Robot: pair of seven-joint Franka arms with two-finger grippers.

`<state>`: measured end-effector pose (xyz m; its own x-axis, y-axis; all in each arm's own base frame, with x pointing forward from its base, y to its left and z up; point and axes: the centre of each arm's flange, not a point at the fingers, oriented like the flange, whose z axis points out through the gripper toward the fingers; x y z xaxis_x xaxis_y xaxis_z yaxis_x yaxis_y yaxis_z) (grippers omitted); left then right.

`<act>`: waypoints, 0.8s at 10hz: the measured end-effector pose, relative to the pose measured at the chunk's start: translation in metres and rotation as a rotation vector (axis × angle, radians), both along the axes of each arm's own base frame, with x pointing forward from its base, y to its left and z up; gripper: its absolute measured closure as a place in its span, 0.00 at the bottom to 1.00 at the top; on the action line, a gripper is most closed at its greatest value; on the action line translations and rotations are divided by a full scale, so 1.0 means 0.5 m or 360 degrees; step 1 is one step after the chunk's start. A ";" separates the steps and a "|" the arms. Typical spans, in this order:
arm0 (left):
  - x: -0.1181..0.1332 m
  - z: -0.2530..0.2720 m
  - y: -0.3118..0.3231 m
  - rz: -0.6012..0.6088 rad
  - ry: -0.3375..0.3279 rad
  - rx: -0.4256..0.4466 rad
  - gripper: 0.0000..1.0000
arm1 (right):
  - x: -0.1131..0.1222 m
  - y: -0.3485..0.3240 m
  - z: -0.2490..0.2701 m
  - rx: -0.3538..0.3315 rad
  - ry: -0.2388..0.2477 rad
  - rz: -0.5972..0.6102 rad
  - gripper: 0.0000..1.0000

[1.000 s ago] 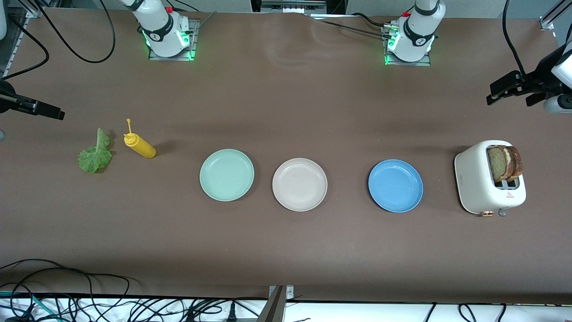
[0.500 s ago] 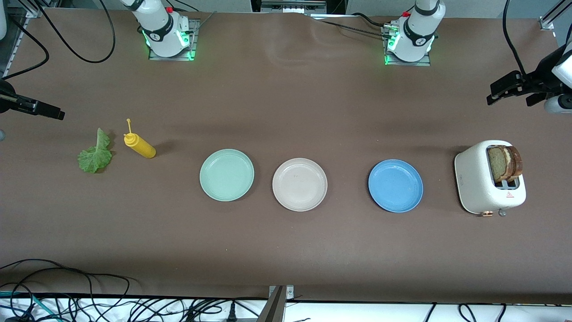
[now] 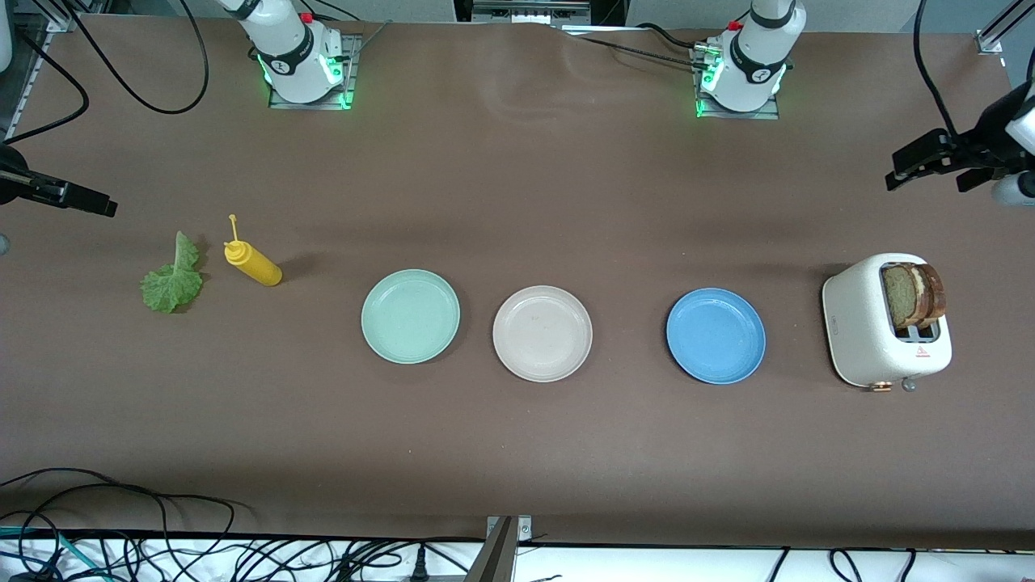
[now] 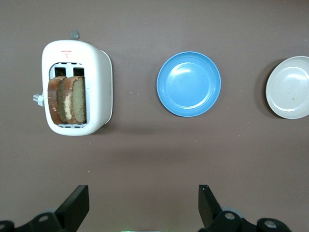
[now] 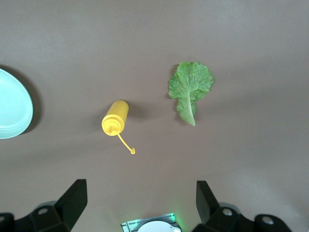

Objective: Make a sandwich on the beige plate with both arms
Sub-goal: 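Move the left gripper down to the bread slice in the toaster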

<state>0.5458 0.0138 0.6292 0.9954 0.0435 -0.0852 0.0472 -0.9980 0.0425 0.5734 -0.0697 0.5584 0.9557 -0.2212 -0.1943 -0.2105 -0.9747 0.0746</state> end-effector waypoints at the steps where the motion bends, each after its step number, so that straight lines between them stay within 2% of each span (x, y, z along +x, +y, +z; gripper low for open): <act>1: 0.002 -0.006 0.019 0.0027 0.0008 0.0000 0.00 | 0.000 0.000 0.000 0.0000 0.0000 0.0000 0.00; 5: 0.022 -0.051 0.068 0.0096 0.0067 -0.0005 0.00 | 0.000 0.000 0.000 0.0000 0.0000 0.0000 0.00; 8: 0.066 -0.180 0.160 0.0214 0.0221 -0.0024 0.00 | 0.000 -0.001 0.000 0.0001 0.0000 -0.0001 0.00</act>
<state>0.5786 0.0937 0.5390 0.9593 0.1728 -0.2232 0.1864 -0.9816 0.0412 0.5734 -0.0700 0.5585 0.9556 -0.2216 -0.1942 -0.2110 -0.9747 0.0742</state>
